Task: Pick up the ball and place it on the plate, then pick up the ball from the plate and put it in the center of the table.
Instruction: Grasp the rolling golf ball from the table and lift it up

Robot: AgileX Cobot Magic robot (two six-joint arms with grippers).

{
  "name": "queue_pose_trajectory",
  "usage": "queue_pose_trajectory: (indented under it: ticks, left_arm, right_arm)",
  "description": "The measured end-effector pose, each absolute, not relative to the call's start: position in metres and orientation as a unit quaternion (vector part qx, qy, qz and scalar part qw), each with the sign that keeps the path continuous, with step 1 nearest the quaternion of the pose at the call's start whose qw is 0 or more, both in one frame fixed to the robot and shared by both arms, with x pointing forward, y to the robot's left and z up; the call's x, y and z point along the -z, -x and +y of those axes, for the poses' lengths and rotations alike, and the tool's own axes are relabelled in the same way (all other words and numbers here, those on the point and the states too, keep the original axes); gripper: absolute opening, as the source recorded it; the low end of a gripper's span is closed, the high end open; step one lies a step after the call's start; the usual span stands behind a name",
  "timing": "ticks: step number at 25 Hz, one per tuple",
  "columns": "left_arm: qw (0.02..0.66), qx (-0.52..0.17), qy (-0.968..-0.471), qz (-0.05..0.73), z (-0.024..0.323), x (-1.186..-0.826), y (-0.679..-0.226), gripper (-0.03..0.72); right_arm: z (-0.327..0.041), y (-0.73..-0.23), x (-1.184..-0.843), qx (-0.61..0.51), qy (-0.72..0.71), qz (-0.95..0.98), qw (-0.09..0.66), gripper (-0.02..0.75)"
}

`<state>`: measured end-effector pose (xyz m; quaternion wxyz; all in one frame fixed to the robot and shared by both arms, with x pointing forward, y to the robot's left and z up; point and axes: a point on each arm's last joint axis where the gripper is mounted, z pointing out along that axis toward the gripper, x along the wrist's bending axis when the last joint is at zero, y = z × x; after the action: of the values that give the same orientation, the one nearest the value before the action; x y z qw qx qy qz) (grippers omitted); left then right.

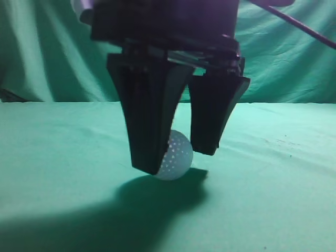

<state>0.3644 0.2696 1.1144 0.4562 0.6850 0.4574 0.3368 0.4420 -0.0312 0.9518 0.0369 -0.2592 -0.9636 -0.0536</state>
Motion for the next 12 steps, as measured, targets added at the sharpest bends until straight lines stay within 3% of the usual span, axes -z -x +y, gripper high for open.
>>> queue_pose_trajectory:
  ticks: [9, 12]
  left_arm:
    - [0.456, -0.337, -0.685, 0.457, 0.27, -1.114, -0.364, 0.0]
    - [0.456, -0.337, -0.685, 0.457, 0.27, -1.114, -0.364, 0.0]
  right_arm:
    - [-0.027, -0.448, -0.938, 0.053, 0.26, -0.964, 0.027, 0.565]
    - [-0.027, -0.449, -0.937, 0.05, 0.257, -0.965, 0.023, 0.403]
